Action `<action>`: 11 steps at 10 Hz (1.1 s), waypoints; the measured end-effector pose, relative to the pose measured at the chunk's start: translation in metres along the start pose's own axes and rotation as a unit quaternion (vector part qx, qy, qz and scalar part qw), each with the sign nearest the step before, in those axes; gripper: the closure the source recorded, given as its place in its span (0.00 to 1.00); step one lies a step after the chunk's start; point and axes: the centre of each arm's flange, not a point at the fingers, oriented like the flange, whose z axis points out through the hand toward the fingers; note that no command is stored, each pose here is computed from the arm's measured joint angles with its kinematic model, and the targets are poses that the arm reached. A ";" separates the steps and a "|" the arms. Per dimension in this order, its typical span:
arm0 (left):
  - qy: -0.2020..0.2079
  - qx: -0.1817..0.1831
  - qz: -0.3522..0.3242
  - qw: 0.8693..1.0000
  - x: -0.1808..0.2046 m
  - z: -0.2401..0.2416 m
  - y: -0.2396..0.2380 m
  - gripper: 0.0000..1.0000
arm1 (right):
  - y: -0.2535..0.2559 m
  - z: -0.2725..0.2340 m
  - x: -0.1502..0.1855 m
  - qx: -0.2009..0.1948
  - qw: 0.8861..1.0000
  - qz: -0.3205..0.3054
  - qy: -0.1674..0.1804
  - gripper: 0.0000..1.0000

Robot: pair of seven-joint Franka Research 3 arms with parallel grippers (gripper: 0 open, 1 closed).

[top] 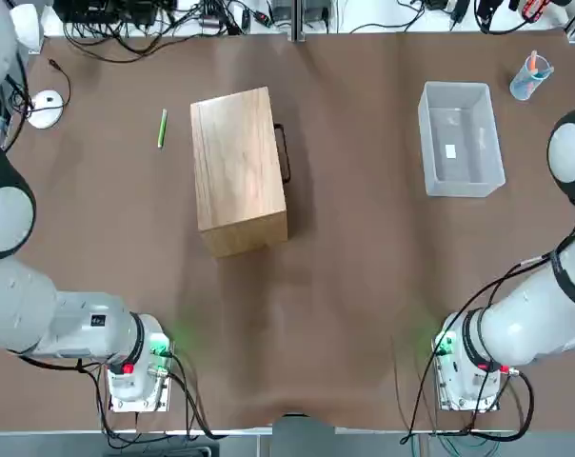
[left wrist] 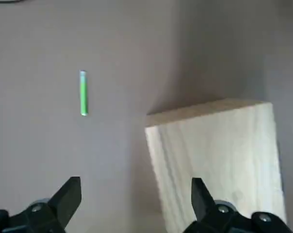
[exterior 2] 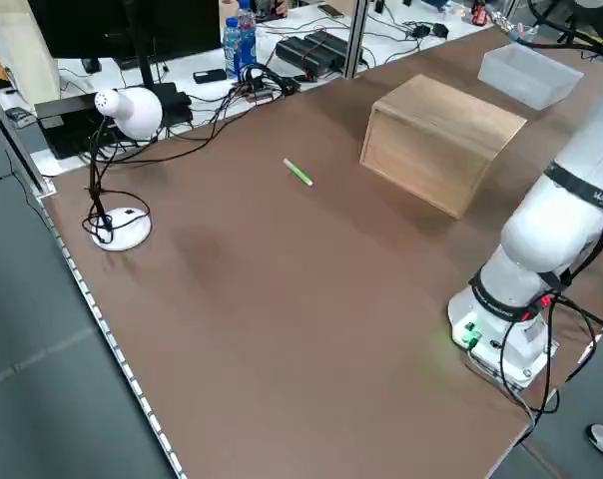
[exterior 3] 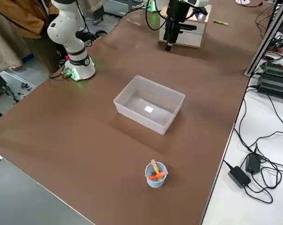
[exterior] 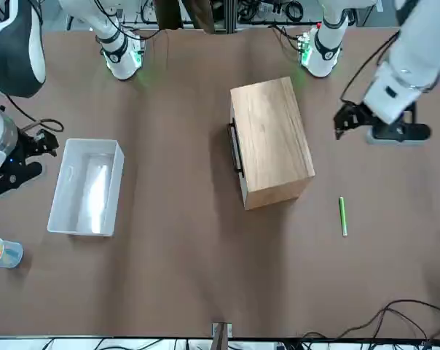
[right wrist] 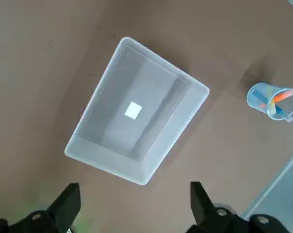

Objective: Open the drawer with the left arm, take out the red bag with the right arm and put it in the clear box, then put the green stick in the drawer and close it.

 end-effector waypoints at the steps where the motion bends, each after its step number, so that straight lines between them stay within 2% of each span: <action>1: -0.010 -0.001 -0.008 1.000 -0.004 0.011 0.026 0.00 | -0.001 0.000 0.000 0.003 1.000 0.003 0.000 0.00; 4: -0.038 -0.010 -0.032 0.999 -0.019 0.046 0.101 0.00 | -0.001 0.001 0.000 0.011 1.000 0.012 0.004 0.00; 7: -0.050 -0.031 -0.075 0.995 -0.046 0.086 0.198 0.00 | -0.003 0.000 0.001 0.012 1.000 0.012 0.004 0.00; 9: -0.045 -0.020 -0.091 0.995 -0.061 0.120 0.260 0.00 | -0.003 0.000 0.001 0.014 1.000 0.013 0.005 0.00; 11: -0.036 0.005 -0.109 0.993 -0.074 0.163 0.317 0.00 | 0.003 0.002 -0.002 0.029 0.999 0.023 0.010 0.00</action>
